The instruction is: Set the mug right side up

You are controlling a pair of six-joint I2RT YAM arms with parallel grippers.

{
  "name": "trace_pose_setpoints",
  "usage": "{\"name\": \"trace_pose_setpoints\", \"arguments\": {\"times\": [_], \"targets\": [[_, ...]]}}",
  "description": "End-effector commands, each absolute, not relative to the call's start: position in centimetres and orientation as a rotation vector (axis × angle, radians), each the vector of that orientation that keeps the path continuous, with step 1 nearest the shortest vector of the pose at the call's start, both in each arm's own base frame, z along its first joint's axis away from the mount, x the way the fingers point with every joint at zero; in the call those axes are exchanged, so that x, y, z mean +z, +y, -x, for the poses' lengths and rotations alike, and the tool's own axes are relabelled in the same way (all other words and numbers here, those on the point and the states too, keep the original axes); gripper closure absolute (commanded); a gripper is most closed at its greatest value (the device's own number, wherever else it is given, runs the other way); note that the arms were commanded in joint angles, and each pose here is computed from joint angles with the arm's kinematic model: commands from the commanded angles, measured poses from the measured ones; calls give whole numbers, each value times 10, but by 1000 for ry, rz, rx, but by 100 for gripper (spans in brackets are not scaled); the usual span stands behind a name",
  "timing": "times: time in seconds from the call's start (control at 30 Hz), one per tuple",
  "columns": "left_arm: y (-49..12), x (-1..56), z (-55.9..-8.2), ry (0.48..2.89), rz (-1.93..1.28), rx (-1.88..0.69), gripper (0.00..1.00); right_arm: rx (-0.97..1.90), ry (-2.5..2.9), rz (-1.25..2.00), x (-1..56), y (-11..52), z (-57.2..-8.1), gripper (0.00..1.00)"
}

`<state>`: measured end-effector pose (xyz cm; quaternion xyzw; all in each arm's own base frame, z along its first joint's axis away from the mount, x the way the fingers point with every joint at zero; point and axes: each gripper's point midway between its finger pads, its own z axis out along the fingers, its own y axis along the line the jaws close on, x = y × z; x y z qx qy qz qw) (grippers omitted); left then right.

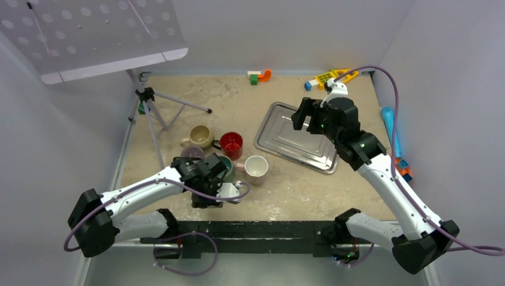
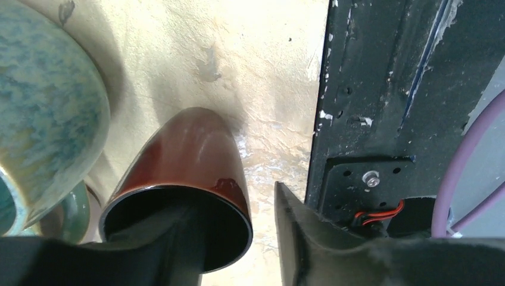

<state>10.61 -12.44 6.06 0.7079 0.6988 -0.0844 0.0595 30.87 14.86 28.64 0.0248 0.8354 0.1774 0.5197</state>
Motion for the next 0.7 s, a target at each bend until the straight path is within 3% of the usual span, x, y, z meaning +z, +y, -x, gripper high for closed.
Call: {"name": "trace_pose_setpoints", "arguments": {"times": [0.0, 0.03, 0.13, 0.37, 0.5, 0.67], "targets": [[-141, 77, -114, 2000, -2052, -299, 40, 435, 1967, -87, 298, 144, -313, 9], [-145, 86, -116, 1979, -2016, -310, 27, 438, 1968, -84, 298, 144, -314, 9], [-160, 123, -114, 1911, -1881, -395, 1, 408, 1983, -89, 297, 138, -318, 9], [-199, 249, -125, 1684, -1355, -607, 0, 380, 1971, -189, 279, 107, -337, 8], [-170, 289, -200, 1813, -671, -366, 0, 329, 1933, -283, 264, 68, -357, 8], [-89, 309, -266, 1760, -28, -41, 1, 161, 1806, -441, 245, 2, -368, 1]]}}
